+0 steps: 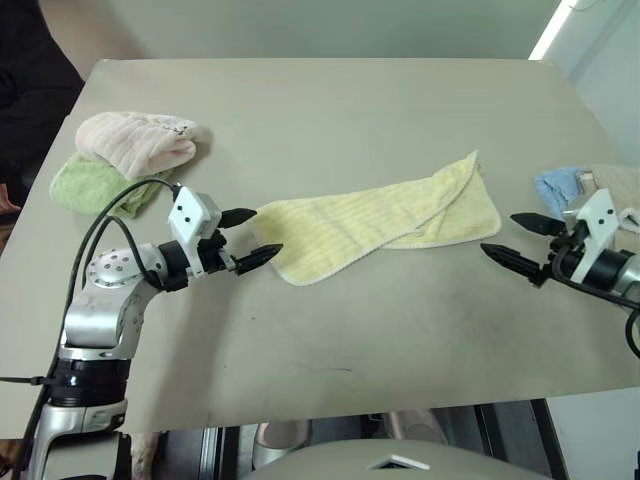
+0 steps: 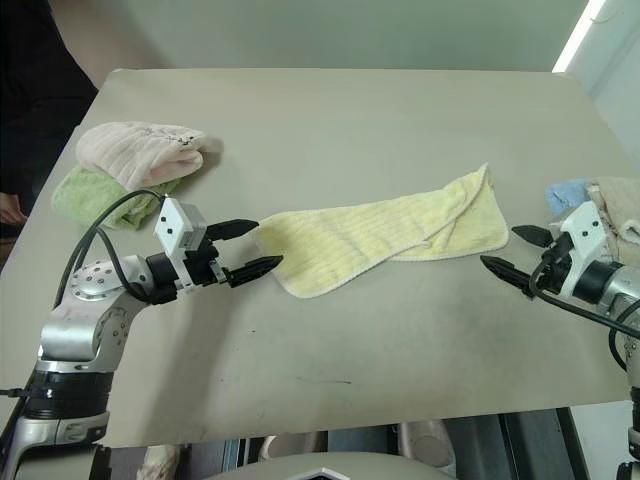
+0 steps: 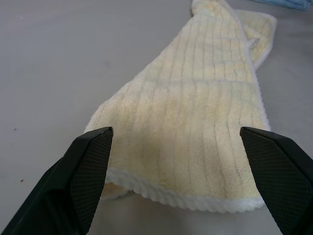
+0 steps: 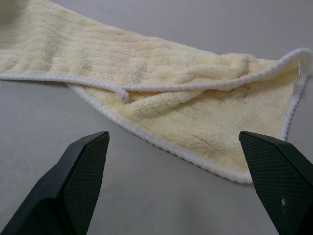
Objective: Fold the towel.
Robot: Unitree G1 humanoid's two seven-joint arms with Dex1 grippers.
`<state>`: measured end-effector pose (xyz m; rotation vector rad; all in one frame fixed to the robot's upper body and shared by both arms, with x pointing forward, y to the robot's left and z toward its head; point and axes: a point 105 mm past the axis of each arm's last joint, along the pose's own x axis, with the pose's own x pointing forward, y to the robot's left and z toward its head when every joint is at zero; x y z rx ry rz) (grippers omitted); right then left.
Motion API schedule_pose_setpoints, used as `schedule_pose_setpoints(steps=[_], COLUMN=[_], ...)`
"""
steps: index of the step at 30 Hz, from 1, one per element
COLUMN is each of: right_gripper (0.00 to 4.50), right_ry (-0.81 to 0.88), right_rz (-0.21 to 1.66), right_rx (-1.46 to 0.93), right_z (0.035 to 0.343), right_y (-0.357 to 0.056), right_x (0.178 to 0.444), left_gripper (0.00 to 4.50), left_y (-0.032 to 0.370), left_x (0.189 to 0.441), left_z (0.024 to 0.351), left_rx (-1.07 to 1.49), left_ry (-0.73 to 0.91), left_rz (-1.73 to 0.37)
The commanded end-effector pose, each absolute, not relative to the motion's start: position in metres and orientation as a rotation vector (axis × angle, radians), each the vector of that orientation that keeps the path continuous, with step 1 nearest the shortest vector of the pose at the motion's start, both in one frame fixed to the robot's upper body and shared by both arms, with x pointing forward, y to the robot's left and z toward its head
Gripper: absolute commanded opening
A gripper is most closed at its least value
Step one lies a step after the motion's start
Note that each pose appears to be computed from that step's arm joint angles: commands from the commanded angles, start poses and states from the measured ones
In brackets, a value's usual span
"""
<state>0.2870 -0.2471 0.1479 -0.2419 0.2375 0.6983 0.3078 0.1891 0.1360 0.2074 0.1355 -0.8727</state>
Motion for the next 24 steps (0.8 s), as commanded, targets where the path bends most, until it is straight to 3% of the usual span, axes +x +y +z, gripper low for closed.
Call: schedule_pose_setpoints(steps=[1, 24], right_gripper=[4.50, 4.50], right_ry=[0.180, 0.156], right_rz=[0.680, 0.697], right_rx=[-0.262, -0.241], right_z=[0.166, 0.167], right_y=[-0.249, -0.240], right_x=[0.284, 0.288], left_gripper=[4.47, 4.47], left_y=[0.181, 0.177], left_x=[0.309, 0.315], left_z=[0.146, 0.147], left_rx=[0.218, 0.259], left_ry=[0.090, 0.074], left_rz=[-0.908, -0.920])
